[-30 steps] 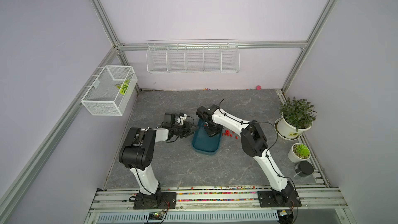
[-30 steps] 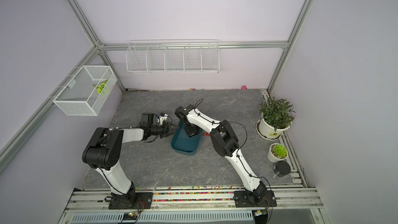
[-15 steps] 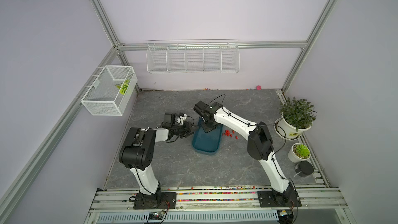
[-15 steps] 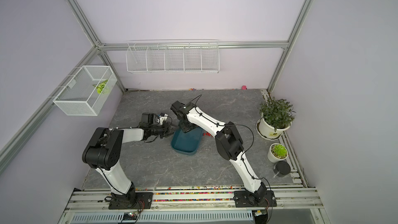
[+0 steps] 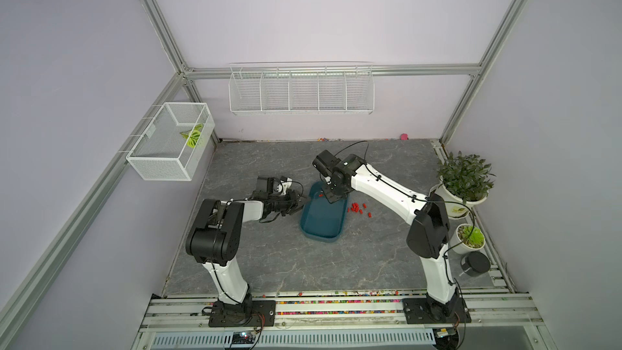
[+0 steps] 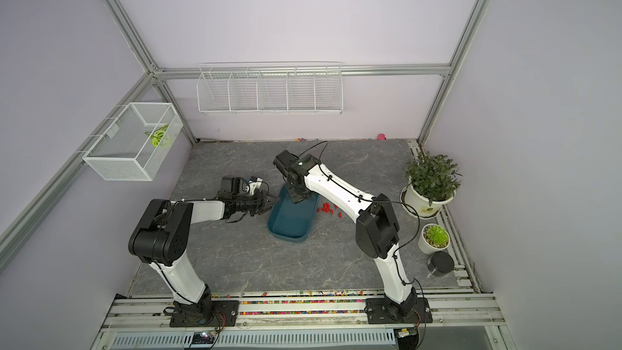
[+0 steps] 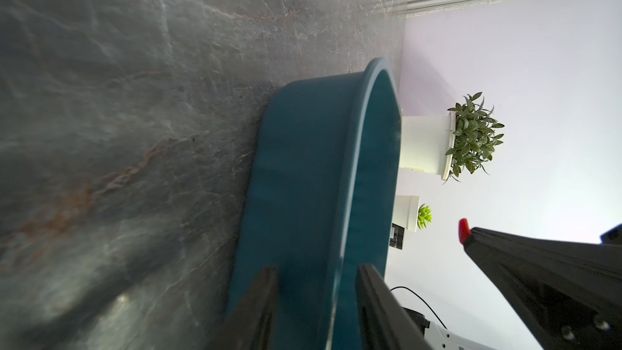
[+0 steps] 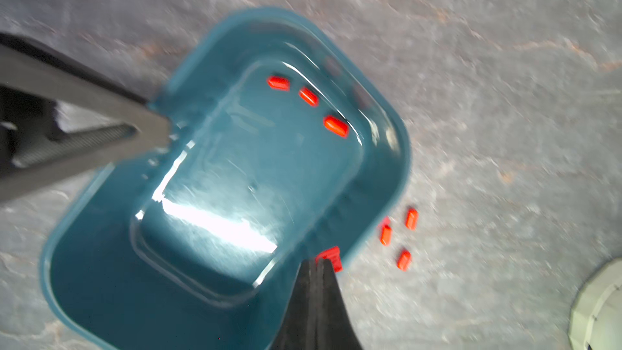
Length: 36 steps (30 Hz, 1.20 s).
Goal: Take the screw protection sleeves out of the storage box
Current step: Place the screw protection sleeve at the center of the board.
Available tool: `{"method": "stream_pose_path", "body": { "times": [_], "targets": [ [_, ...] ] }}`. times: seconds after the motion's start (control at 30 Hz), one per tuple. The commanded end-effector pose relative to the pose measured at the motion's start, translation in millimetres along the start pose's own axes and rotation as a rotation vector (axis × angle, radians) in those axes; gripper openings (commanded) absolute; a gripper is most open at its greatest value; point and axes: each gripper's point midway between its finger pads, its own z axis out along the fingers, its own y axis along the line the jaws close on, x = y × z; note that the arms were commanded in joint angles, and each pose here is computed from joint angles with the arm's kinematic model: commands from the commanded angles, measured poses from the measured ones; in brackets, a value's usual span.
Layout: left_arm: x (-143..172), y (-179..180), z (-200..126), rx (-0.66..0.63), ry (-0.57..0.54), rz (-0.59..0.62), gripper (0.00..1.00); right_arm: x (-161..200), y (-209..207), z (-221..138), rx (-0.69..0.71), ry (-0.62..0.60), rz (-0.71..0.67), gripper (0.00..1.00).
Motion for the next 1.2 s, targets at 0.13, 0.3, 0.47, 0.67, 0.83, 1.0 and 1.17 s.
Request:
{"method": "stream_pose_path", "body": {
  "times": [0.13,0.3,0.47,0.67,0.83,1.0,1.17],
  "targets": [
    [-2.6,0.5,0.0,-0.003,-0.001,-0.004,0.45,21.7,-31.0,-21.7,-0.025,-0.011,0.048,0.00],
    [-2.6,0.5,1.5,-0.007,0.006,-0.005,0.45,40.9,-44.1,-23.3,-0.044,-0.007,0.074,0.00],
    [-2.0,1.3,2.7,-0.012,0.012,-0.007,0.45,59.4,-52.7,-7.6,-0.066,0.016,0.110,0.00],
    [-1.8,2.5,3.9,-0.015,0.019,-0.011,0.45,73.4,-60.7,21.7,-0.097,0.048,0.153,0.00],
    [-1.6,3.1,5.3,-0.018,0.023,-0.012,0.45,84.3,-66.0,44.6,-0.109,0.085,0.178,0.00],
    [-1.6,2.9,5.9,-0.021,0.025,-0.012,0.45,90.0,-63.9,58.3,-0.116,0.107,0.178,0.00],
    [-1.6,3.3,6.2,-0.024,0.027,-0.014,0.45,94.1,-61.1,71.1,-0.121,0.144,0.171,0.00]
  ]
}}
